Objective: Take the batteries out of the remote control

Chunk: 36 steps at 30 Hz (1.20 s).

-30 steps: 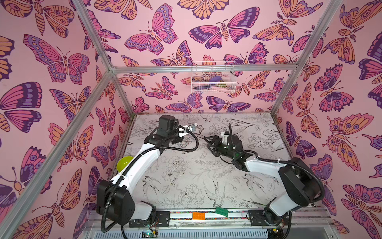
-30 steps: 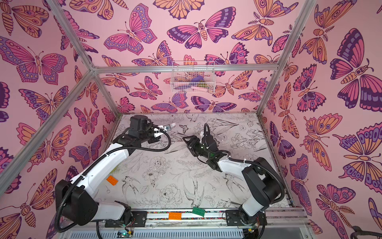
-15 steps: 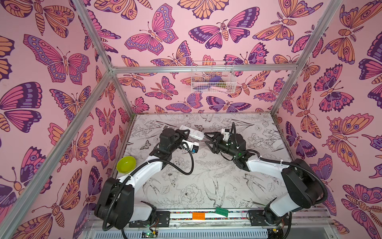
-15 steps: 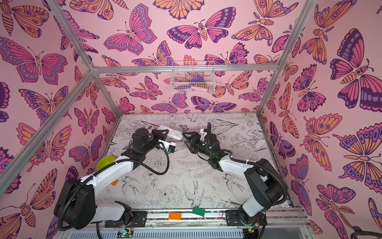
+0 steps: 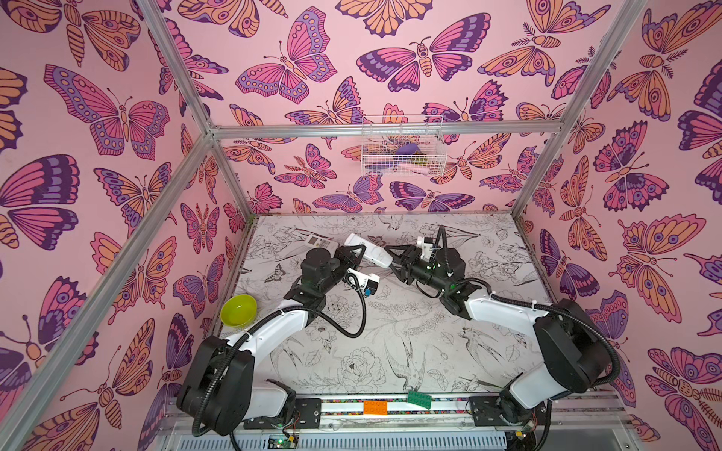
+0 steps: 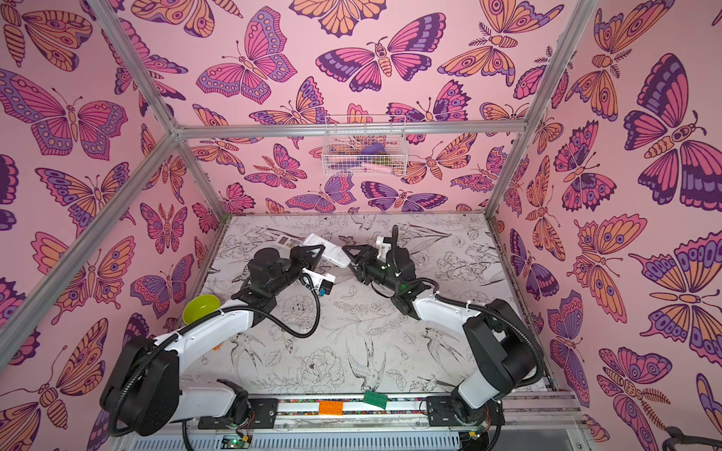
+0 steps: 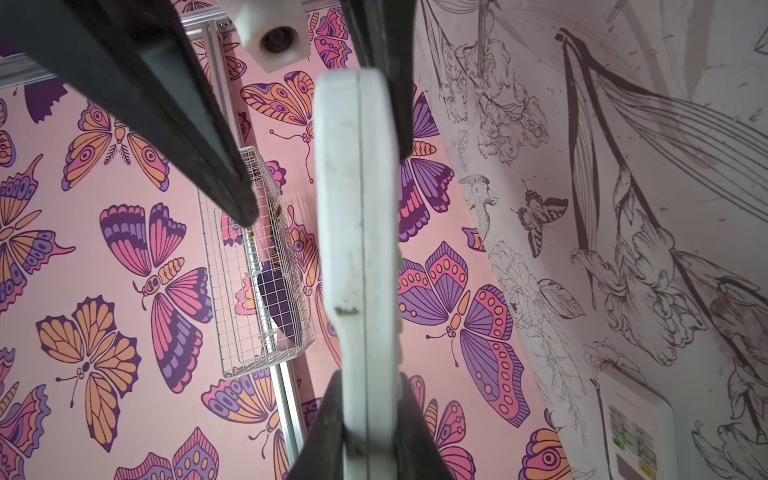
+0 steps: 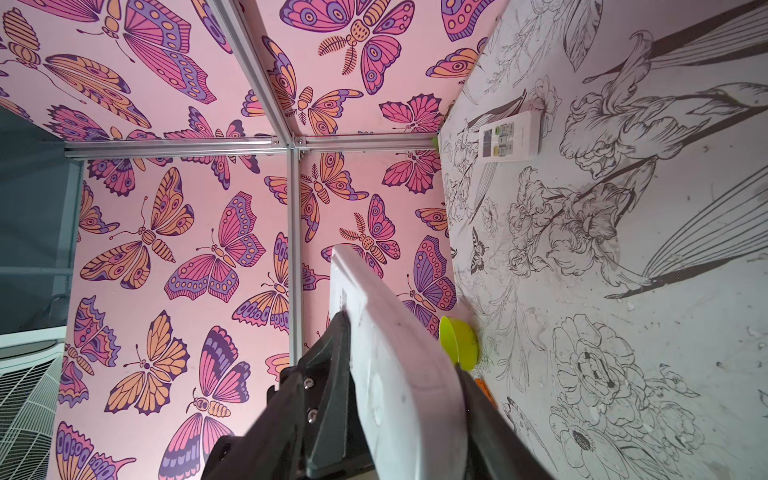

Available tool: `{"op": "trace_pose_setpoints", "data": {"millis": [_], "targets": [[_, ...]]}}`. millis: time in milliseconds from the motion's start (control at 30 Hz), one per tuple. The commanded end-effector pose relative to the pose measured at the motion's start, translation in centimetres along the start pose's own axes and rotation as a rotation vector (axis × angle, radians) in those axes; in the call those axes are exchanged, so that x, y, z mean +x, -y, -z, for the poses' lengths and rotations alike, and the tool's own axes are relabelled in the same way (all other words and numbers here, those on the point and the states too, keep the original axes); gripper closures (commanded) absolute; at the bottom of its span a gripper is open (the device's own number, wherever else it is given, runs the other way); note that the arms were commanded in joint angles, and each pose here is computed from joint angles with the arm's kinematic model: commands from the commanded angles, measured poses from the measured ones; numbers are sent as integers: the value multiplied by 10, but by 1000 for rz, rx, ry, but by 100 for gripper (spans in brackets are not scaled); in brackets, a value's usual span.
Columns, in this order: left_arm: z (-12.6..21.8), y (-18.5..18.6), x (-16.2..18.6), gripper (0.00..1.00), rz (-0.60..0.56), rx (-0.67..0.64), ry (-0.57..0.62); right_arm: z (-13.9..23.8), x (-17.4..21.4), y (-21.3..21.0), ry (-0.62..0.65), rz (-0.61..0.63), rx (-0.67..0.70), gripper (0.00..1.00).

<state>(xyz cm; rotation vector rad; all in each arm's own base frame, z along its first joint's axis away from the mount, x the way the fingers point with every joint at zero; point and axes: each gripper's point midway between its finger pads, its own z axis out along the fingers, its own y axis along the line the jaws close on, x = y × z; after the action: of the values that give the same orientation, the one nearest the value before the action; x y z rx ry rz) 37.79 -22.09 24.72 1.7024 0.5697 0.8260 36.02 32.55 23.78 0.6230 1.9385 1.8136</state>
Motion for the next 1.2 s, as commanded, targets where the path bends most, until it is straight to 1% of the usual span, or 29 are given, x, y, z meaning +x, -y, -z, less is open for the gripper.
{"op": "trace_pose_setpoints", "data": {"millis": [0, 133, 200, 367, 433, 633, 667, 733, 800, 833, 867, 933, 967, 1067, 1167], "targets": [[4, -16, -8, 100, -17, -75, 24, -10, 6, -12, -27, -13, -58, 47], [6, -14, -11, 100, -12, -84, 33, -15, 8, -8, -36, -27, -59, 53], [6, -12, -12, 100, -11, -83, 32, -14, 8, -12, -37, -29, -84, 57], [6, -8, -14, 100, -10, -79, 38, -15, 7, -6, -33, -15, -57, 67], [5, -7, -15, 100, -11, -81, 39, -16, 8, -8, -40, -25, -77, 70], [6, 1, -18, 100, -6, -71, 43, -17, 8, 2, -43, -43, -63, 78], [6, 0, -18, 98, -7, -73, 42, -17, 8, -1, -46, -46, -76, 80], [6, 0, -18, 79, -7, -73, 41, -18, 9, -1, -49, -44, -83, 82], [5, 2, -17, 52, -7, -69, 38, -18, 7, 3, -43, -39, -71, 84], [5, 2, -17, 42, -8, -66, 36, -19, 7, 4, -42, -41, -65, 84], [5, 3, -17, 33, -9, -64, 36, -20, 6, 4, -44, -48, -66, 84], [5, 3, -17, 19, -12, -65, 34, -20, 5, 2, -44, -53, -84, 84], [6, 4, -17, 15, -11, -63, 31, -19, 4, 3, -41, -53, -84, 84], [9, 7, -15, 7, -8, -58, 17, -17, -2, 9, -29, -56, -70, 84], [12, 7, -13, 2, 4, -56, -4, -12, -11, 5, -12, -66, -95, 85]]}}
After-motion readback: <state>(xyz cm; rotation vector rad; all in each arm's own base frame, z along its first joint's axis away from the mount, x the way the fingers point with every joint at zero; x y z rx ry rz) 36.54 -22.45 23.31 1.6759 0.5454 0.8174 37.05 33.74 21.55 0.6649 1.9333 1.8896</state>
